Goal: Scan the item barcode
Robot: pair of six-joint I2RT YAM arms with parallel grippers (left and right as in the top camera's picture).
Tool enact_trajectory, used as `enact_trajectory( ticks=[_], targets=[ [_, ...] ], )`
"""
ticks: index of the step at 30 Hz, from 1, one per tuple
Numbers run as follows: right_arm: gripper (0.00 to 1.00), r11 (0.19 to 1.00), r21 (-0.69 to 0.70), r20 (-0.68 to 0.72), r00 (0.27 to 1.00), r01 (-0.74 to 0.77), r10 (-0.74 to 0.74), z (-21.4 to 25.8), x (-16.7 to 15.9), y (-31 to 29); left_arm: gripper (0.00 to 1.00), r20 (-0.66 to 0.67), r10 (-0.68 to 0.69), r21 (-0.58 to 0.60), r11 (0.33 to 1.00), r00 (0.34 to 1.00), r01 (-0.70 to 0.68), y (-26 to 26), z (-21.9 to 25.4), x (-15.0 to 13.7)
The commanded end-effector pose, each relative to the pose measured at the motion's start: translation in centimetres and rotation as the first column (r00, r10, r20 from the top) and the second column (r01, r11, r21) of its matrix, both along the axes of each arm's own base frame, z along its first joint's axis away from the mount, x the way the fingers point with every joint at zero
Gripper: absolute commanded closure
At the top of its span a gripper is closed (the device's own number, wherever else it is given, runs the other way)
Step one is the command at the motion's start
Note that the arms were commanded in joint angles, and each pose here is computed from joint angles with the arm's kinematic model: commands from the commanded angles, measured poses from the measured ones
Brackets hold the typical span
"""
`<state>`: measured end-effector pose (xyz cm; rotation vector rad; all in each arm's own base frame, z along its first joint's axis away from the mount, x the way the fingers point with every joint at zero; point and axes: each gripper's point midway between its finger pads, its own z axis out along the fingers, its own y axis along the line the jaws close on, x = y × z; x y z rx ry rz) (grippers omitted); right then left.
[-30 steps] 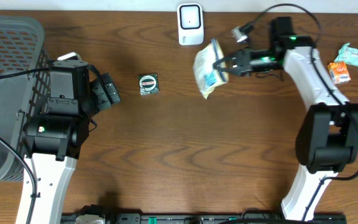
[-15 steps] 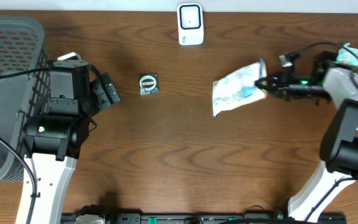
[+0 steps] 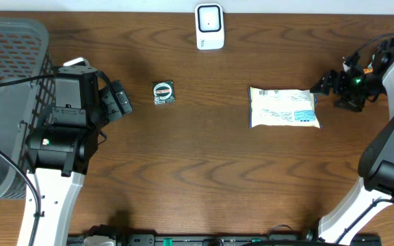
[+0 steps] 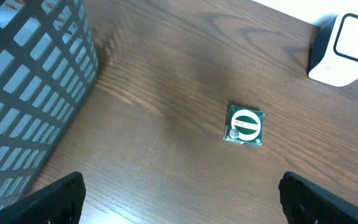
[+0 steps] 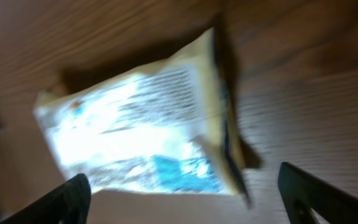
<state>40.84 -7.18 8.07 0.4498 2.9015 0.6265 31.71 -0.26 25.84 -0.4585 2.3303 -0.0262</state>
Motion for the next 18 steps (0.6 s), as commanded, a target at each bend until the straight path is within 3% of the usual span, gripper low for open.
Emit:
enact_trajectory(
  ticks=[1, 5, 11, 18],
  targets=[
    [0.04, 0.996, -0.093, -0.045, 0.999, 0.009, -0.014, -1.4, -0.9, -1.1, 0.02, 0.006, -0.001, 0.013, 1.0, 1.0, 0.001, 0.2, 0.2, 0.0],
    [0.03, 0.998, -0.06, -0.055, 0.998, 0.005, -0.009, -2.5, -1.4, -0.4, 0.02, 0.006, -0.001, 0.013, 1.0, 1.0, 0.001, 0.2, 0.2, 0.0],
    [0.01, 0.989, 0.134, 0.079, 0.995, -0.069, 0.059, -3.8, -0.6, 3.3, 0.03, 0.006, -0.001, 0.013, 1.0, 1.0, 0.001, 0.2, 0.2, 0.0],
    [0.01, 0.984, 0.149, 0.094, 0.992, -0.102, 0.088, -6.6, -1.2, 5.7, 0.02, 0.006, -0.001, 0.013, 1.0, 1.0, 0.001, 0.2, 0.2, 0.0]
  ],
)
